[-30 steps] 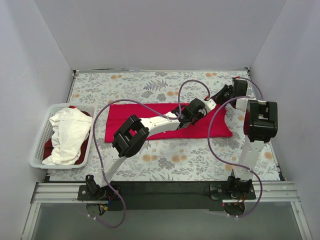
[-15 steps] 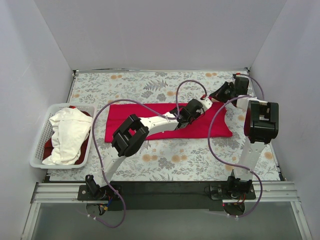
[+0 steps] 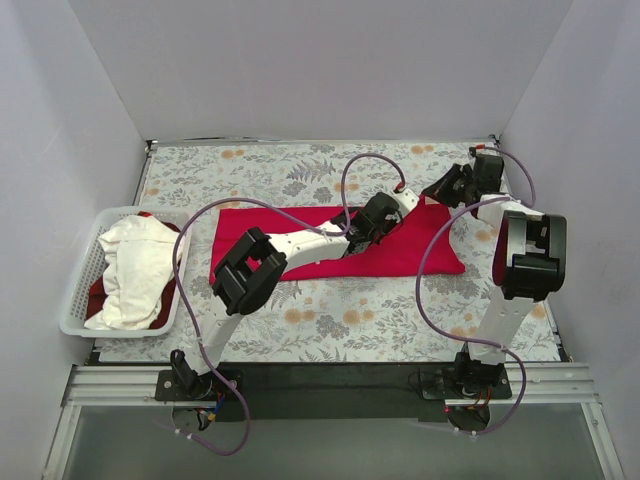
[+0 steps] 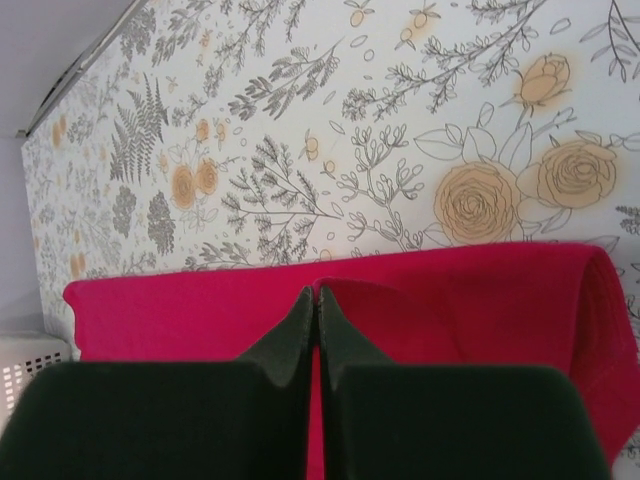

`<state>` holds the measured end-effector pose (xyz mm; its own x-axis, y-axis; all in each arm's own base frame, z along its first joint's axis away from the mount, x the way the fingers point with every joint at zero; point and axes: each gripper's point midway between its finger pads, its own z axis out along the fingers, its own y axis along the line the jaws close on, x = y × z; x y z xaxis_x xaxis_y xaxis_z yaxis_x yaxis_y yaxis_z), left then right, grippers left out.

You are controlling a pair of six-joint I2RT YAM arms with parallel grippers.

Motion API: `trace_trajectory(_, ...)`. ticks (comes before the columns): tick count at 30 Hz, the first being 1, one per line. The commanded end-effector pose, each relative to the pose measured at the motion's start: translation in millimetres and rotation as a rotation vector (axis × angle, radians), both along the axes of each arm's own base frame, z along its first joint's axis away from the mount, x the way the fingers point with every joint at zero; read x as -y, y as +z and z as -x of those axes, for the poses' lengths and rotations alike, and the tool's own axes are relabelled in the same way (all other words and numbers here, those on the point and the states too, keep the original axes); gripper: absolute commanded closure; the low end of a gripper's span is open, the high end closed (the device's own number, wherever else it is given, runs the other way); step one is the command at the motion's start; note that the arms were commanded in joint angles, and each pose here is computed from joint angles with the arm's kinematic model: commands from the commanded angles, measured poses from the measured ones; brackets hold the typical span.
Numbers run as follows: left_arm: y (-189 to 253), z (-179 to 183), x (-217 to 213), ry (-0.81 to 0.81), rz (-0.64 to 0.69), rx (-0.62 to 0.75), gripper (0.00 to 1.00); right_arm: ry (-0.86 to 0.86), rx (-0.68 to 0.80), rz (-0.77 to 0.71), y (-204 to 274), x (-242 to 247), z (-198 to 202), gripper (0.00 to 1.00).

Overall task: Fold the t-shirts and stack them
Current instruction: Fold the tshirt

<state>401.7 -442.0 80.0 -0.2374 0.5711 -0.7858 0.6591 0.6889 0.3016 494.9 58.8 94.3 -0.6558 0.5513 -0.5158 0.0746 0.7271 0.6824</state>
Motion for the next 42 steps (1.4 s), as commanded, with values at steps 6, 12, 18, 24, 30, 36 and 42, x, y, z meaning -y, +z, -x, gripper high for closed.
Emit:
trace_trajectory(6, 32, 17, 2, -0.029, 0.108, -0.041, 1.0, -0.003, 0.016, 0.058, 7, 8, 20, 0.99)
trace_trajectory(12, 30, 22, 2, -0.035, 0.126, -0.065, 1.0, -0.032, 0.005, 0.078, 7, 16, 33, 0.99)
trace_trajectory(18, 32, 28, 8, -0.053, 0.158, -0.093, 1.0, -0.056, -0.018, 0.102, -1, 28, 46, 0.99)
trace_trajectory(24, 26, 40, 10, -0.077, 0.18, -0.146, 1.0, -0.065, -0.056, 0.121, -18, 33, 53, 0.99)
trace_trajectory(30, -6, 45, 5, -0.056, 0.146, -0.204, 1.0, -0.072, -0.107, 0.138, -39, 34, 66, 0.99)
trace_trajectory(36, -18, 49, 8, -0.06, 0.144, -0.243, 0.91, -0.074, -0.122, 0.17, -48, 38, 71, 0.94)
trace_trajectory(42, 3, 61, 15, -0.087, 0.212, -0.288, 0.76, -0.09, -0.084, 0.206, -31, 44, 70, 0.77)
